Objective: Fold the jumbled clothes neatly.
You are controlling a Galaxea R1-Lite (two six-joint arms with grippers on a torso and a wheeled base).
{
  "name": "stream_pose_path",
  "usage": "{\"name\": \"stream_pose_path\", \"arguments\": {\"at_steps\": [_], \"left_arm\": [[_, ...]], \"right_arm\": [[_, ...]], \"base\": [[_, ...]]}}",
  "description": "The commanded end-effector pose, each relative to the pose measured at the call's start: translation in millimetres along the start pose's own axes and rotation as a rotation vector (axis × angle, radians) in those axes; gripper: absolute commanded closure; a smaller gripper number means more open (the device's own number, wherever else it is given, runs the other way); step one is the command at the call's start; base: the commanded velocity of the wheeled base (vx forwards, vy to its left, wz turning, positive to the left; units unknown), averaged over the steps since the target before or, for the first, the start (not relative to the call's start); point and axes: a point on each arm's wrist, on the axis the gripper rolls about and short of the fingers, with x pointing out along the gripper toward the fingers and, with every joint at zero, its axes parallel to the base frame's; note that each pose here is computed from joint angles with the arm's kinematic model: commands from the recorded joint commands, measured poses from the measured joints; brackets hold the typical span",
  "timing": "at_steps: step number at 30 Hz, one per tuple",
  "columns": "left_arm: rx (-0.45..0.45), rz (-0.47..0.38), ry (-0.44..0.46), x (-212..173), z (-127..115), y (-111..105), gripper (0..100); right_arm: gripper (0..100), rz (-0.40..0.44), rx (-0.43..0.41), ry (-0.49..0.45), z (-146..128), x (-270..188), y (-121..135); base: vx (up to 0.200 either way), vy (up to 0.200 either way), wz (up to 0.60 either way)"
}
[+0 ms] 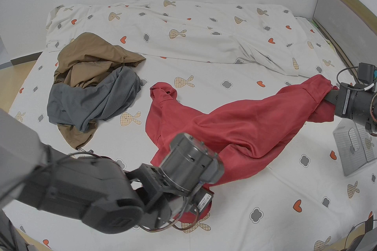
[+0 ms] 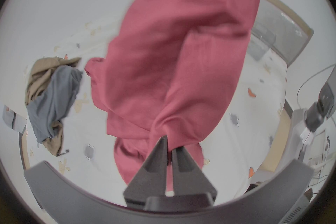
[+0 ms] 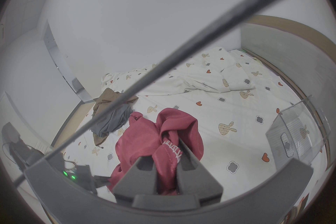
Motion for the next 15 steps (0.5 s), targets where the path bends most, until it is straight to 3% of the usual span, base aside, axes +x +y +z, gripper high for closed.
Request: {"name": "stream_pose_path", "arguments": {"at_steps": [1, 2, 3, 8, 15], "left_arm": [[-0.131, 0.022, -0.320, -112.8, 32.9, 42.6, 100], [-0.170, 0.019, -0.413, -146.8, 38.8, 55.6, 100], [-0.184, 0.014, -0.451, -165.8, 40.1, 62.6, 100], [-0.136, 0.029, -0.530, -239.6, 25.1, 92.7, 100], [-0.178, 0.047, -0.636, -278.6, 8.3, 113.4, 100]], "right_arm": [[100, 0.001, 0.019, -0.087, 3.0, -36.0, -8.8], [100, 0.010, 0.021, -0.116, 4.6, -47.1, -9.3], [100, 0.015, 0.022, -0.128, 5.1, -52.7, -9.3], [100, 0.028, 0.028, -0.174, 9.4, -84.4, -12.6], [100, 0.003, 0.040, -0.216, 12.0, -102.0, -17.9]], "base": [[0.000, 0.000, 0.00], [0.000, 0.000, 0.00], [0.000, 0.000, 0.00], [0.000, 0.000, 0.00], [0.000, 0.000, 0.00]]}}
